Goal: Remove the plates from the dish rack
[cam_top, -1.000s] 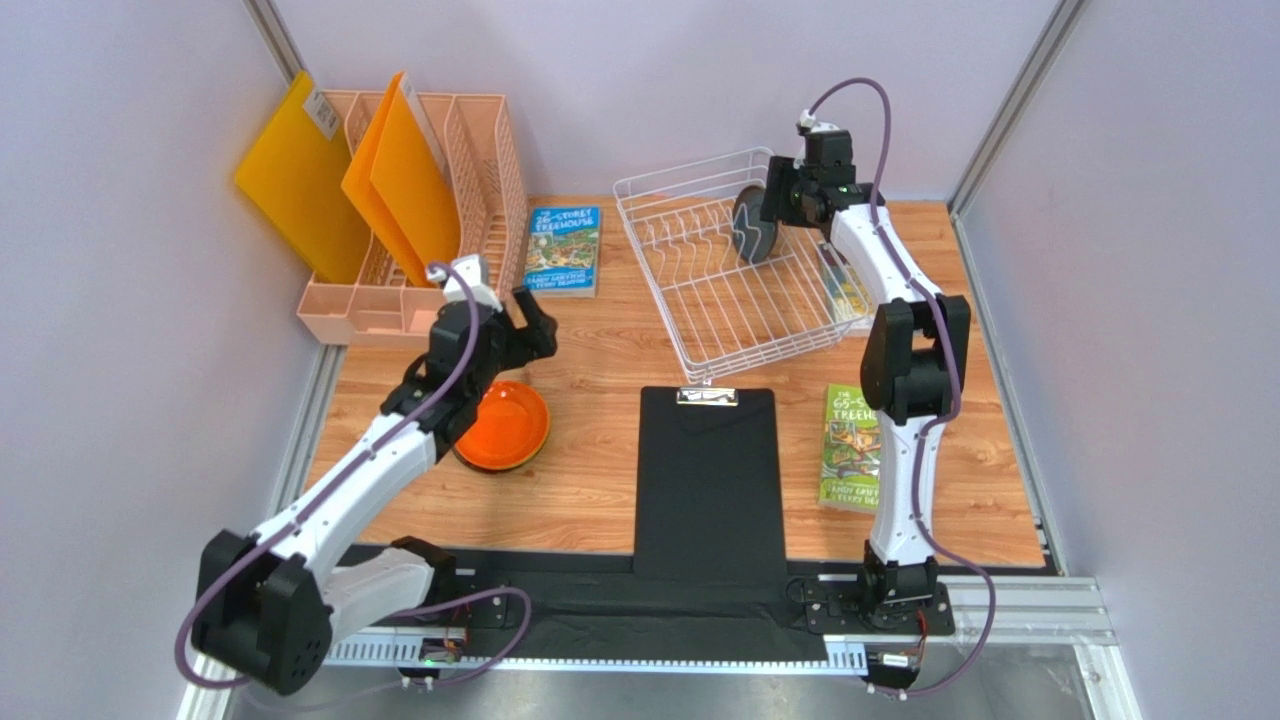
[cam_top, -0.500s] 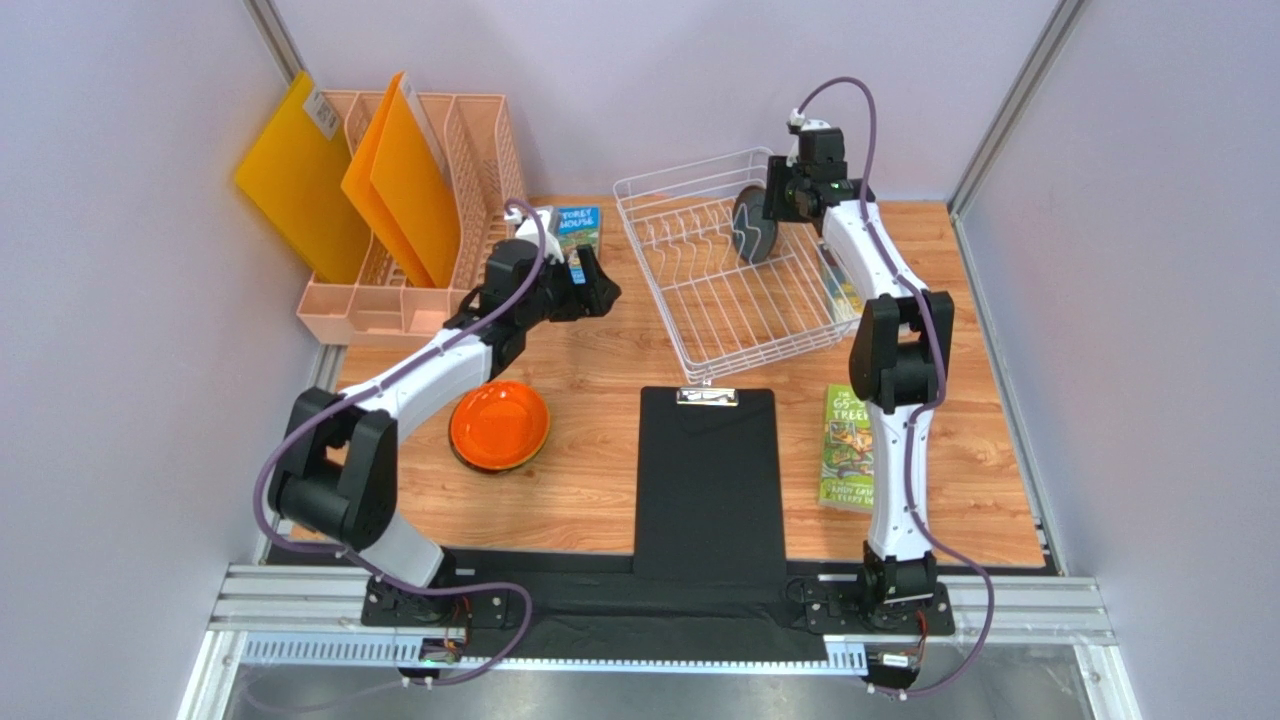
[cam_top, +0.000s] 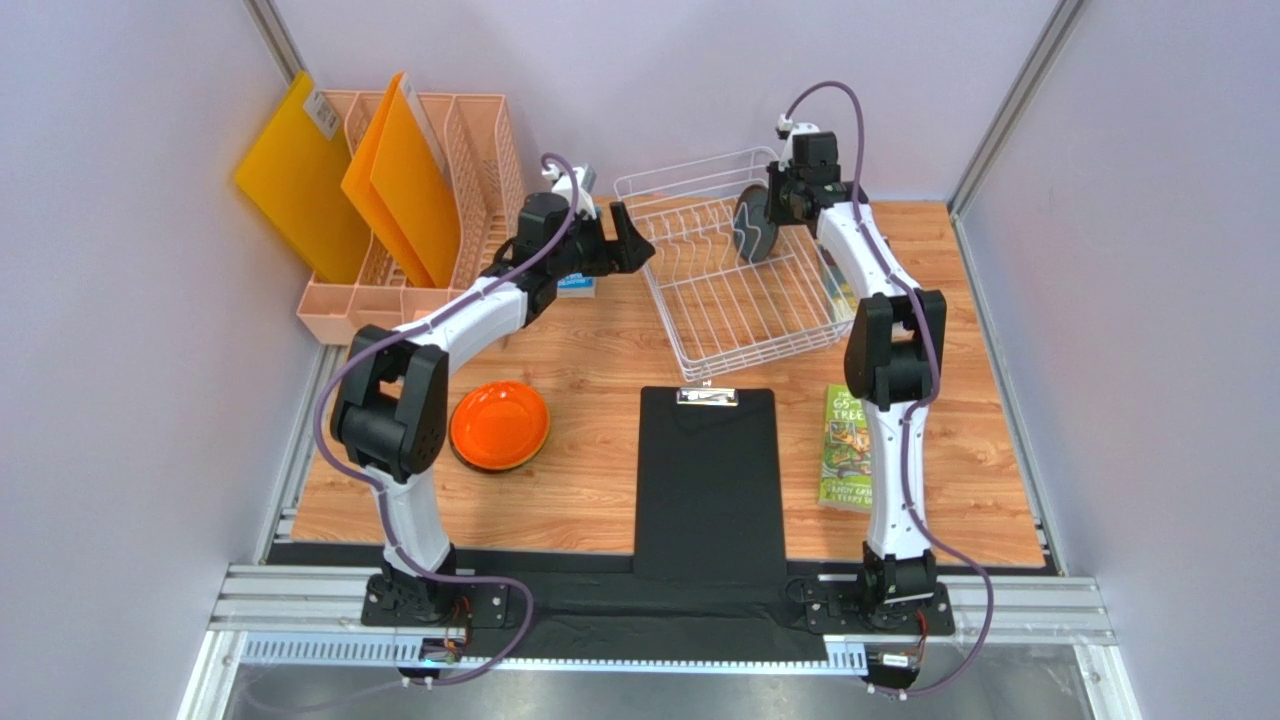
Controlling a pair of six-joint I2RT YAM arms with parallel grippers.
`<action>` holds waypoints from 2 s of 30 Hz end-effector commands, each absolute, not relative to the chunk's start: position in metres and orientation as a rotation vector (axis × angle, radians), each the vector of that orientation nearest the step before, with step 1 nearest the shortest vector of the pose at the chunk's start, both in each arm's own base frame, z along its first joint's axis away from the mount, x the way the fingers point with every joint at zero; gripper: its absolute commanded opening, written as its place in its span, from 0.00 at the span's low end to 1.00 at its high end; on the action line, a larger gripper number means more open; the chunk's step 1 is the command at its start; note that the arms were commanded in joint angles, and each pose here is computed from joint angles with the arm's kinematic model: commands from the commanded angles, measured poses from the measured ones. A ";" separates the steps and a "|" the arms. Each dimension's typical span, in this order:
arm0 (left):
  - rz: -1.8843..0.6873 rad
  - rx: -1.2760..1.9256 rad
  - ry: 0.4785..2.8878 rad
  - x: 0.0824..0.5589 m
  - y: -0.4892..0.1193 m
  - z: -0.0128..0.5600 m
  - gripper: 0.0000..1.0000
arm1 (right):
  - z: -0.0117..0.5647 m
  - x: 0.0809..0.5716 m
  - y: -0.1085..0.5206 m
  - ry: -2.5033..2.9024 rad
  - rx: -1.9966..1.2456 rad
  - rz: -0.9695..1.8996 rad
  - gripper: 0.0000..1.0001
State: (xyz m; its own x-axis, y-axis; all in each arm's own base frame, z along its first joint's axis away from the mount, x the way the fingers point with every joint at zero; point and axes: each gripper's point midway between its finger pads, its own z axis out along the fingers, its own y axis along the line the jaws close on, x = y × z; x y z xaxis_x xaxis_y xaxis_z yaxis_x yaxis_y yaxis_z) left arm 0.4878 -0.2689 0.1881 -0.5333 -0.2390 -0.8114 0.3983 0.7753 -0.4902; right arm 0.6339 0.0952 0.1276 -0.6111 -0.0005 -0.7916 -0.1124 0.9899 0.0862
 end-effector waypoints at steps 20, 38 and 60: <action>-0.878 0.173 1.917 0.501 -0.286 0.209 0.99 | 0.225 0.622 0.097 1.869 0.072 -0.359 0.00; -0.910 0.156 1.897 0.486 -0.282 0.219 0.99 | 0.292 0.585 0.077 1.756 0.153 -0.370 0.00; -1.136 0.160 1.827 0.452 -0.307 0.231 0.99 | 0.290 0.464 0.151 1.889 0.098 0.390 0.00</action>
State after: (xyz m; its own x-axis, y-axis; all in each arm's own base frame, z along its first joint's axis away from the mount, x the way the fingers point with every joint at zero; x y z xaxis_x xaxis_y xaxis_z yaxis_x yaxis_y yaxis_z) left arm 0.4632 -0.2972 0.1899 -0.5991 -0.3067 -0.7396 0.4513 0.6337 -0.6283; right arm 0.4820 0.1085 0.2599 -0.3658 0.0901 -0.9263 0.0486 0.9958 0.0776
